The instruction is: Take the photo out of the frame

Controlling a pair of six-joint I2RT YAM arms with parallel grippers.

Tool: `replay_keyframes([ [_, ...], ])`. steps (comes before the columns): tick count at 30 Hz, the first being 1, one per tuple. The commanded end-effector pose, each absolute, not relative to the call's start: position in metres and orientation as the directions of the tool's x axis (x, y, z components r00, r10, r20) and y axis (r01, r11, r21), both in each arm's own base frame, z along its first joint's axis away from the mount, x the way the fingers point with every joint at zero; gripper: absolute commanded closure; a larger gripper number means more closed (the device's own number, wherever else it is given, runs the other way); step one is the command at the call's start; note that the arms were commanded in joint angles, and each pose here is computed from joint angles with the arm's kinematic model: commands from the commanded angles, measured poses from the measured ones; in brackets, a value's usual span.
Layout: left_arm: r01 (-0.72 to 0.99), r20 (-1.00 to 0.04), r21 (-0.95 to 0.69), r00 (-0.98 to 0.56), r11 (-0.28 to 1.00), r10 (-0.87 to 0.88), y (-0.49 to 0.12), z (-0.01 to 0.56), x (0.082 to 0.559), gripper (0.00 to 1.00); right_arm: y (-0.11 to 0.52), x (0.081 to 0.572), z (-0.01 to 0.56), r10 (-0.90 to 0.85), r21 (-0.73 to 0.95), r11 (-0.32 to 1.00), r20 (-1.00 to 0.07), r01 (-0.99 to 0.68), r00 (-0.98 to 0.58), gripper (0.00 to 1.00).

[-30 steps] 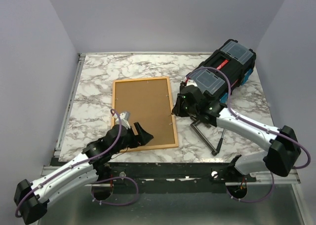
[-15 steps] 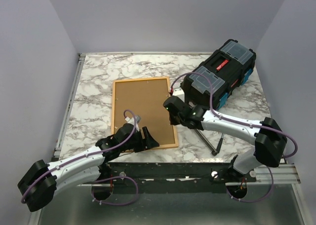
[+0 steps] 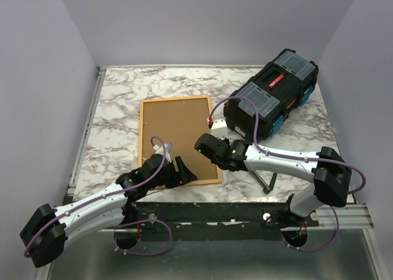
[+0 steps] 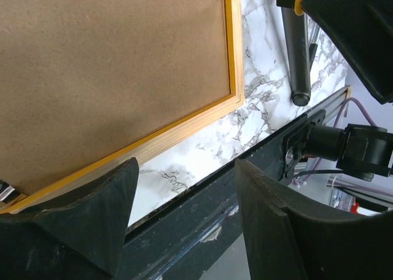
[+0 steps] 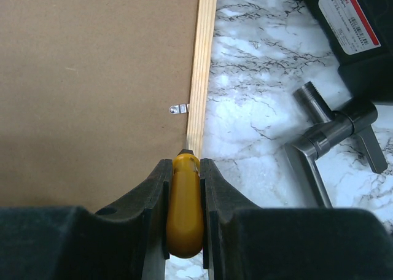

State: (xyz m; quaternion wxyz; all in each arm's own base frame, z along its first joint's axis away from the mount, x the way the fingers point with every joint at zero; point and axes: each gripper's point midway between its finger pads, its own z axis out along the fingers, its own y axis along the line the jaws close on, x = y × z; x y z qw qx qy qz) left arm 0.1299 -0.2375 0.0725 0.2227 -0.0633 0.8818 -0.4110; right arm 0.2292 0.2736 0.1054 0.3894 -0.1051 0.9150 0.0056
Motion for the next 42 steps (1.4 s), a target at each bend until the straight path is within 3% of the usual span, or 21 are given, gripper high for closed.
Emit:
replay_keyframes([
  [1,0.063,-0.383,-0.737,-0.860,0.673,-0.339,-0.232,0.081,0.142,0.35,0.265,0.237,0.105,-0.172,-0.109,0.985,-0.746,-0.136,-0.644,0.99],
  [22,-0.033,-0.339,-0.683,-0.870,0.730,-0.357,-0.215,0.052,0.134,0.34,0.275,0.244,0.084,-0.191,-0.130,0.981,-0.747,-0.142,-0.637,0.99],
  [42,-0.149,-0.304,-0.574,-0.874,0.805,-0.378,-0.189,0.023,0.125,0.32,0.294,0.280,0.103,-0.279,-0.226,0.960,-0.835,-0.167,-0.475,0.99],
])
